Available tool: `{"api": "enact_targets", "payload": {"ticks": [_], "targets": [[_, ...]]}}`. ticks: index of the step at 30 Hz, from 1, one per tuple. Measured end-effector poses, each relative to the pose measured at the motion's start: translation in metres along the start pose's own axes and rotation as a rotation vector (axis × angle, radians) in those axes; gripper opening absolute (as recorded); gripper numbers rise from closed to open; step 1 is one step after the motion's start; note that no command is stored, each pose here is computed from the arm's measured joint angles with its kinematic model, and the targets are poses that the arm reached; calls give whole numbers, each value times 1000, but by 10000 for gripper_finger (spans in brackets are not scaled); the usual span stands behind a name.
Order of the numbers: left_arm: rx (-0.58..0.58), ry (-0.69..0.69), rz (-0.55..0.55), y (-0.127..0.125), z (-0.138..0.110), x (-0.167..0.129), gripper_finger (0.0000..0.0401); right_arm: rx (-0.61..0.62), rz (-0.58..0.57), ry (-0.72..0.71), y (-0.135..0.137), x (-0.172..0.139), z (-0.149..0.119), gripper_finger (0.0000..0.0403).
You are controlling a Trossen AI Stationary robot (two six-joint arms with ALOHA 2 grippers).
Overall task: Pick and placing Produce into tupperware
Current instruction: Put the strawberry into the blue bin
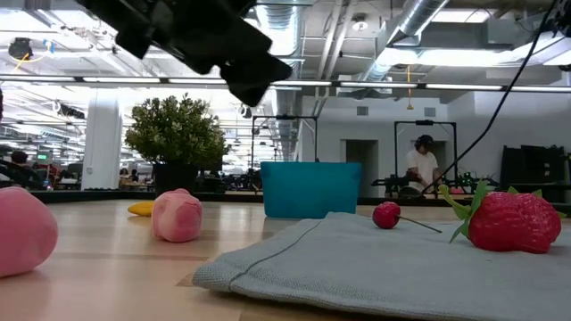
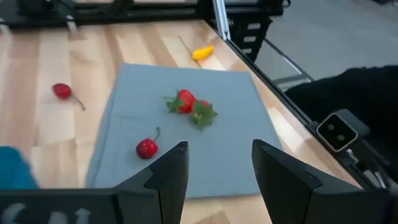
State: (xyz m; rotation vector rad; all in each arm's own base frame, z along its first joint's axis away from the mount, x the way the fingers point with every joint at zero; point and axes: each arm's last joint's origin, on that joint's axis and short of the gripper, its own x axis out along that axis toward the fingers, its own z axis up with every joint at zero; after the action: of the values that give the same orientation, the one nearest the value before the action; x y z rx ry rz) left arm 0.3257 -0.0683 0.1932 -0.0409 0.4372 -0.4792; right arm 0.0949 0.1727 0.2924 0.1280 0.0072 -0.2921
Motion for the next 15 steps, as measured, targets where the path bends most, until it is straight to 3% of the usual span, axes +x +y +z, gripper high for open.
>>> {"api": "enact_targets", "payload": {"ticks": [15], "targets": [[44, 25, -32, 9, 8, 63, 167, 52, -6, -18, -4, -8, -7, 118]]}}
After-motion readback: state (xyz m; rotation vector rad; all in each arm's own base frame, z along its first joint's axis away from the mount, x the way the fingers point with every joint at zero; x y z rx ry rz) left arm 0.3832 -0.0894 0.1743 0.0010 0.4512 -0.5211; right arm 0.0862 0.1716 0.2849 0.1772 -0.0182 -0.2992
